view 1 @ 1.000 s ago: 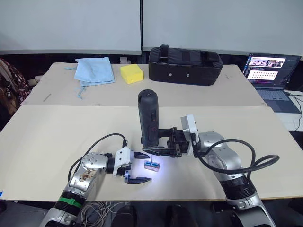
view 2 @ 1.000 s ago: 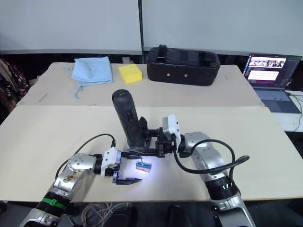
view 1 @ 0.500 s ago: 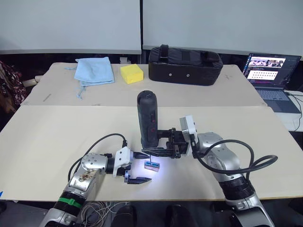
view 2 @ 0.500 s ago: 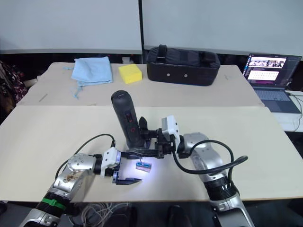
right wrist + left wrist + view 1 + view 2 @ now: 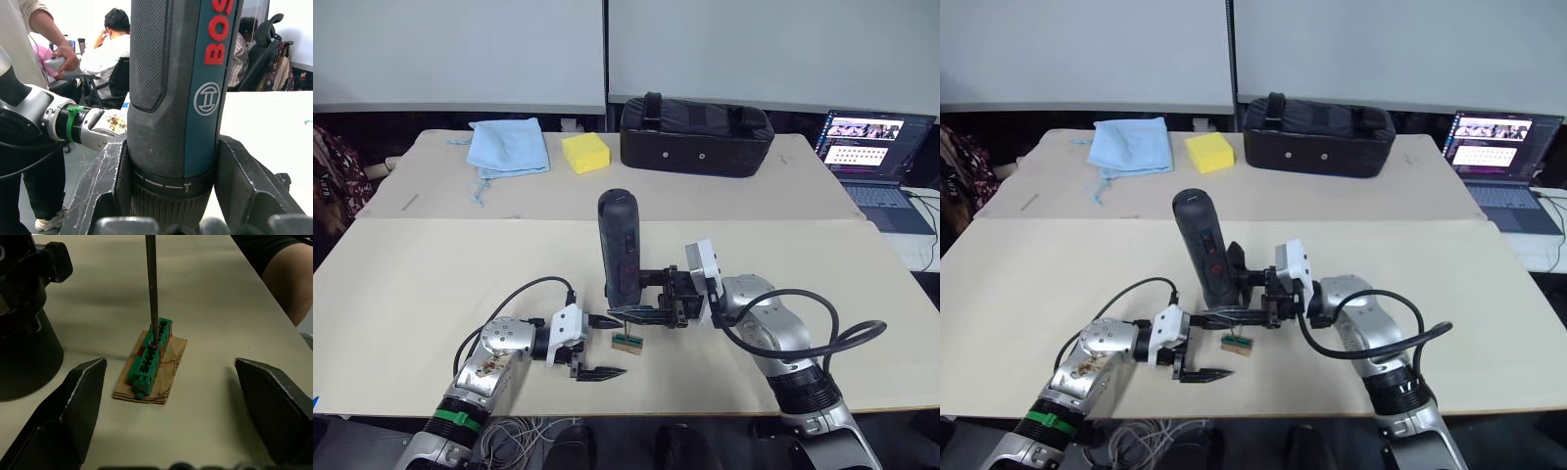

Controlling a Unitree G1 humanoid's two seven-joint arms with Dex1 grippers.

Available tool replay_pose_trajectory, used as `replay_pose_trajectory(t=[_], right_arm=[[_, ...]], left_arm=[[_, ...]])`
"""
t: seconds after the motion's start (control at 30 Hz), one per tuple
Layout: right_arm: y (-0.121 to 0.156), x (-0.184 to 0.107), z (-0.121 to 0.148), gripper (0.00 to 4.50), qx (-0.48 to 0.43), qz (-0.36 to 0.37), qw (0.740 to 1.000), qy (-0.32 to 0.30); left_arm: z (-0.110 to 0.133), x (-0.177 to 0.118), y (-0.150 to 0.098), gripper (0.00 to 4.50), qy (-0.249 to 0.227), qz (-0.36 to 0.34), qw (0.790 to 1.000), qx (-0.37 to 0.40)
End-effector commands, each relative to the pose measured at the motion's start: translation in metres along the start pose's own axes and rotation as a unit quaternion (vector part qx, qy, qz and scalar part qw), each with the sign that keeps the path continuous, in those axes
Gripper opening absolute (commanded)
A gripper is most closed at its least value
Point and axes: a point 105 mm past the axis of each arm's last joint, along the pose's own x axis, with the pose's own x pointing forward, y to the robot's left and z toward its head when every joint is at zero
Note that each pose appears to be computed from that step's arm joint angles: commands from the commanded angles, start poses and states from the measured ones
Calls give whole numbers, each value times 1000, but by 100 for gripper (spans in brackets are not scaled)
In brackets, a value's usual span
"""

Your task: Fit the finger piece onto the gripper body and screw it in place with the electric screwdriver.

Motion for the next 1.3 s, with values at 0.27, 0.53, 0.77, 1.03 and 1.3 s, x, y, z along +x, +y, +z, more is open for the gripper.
replay_pose_trajectory(t=[0.27,0.53,0.77,1.03,1.3], right_arm=[[-1,1,14,193,-29,4,999,-21],[0,0,10,193,-26,7,1000,-8],[3,-1,6,193,-18,14,1000,2],[2,1,4,193,-26,8,1000,5],[4,1,19,193,-39,17,999,-26]], left_arm=[[-8,0,-6,442,10,-7,1000,-13],[-8,0,-5,442,11,-6,1000,-13],[-8,0,-5,442,11,-5,1000,-13],[-7,0,-3,442,6,1,1000,-14],[-4,-5,2,442,5,8,1000,-10]])
